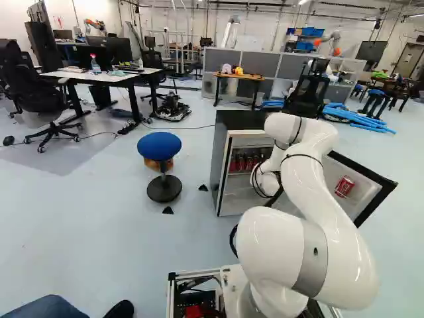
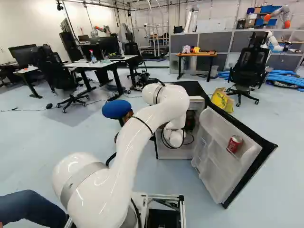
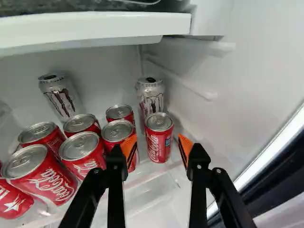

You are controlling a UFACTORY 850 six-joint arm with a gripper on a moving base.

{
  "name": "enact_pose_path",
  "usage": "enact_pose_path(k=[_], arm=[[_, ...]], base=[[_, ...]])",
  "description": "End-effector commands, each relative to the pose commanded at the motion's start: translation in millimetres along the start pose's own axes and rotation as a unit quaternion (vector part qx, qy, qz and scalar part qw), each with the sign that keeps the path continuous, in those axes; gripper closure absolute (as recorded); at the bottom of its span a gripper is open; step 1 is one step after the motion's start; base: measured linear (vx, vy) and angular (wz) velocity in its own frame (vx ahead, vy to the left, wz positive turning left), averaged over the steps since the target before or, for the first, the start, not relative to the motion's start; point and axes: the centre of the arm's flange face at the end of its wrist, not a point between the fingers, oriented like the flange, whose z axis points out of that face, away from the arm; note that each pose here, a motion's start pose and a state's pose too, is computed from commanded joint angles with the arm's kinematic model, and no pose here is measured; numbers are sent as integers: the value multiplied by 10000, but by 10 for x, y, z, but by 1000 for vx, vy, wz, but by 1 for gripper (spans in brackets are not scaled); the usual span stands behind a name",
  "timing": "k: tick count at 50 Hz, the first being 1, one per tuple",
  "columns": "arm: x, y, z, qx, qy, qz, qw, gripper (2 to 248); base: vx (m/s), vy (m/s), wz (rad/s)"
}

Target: Grab a drink from the fridge

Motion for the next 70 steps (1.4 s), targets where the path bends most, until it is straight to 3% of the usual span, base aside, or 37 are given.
enact_pose_path(k=[70], arm=[[-36,-1,334,15,298,-38,9995,109]], base=[[0,0,0]])
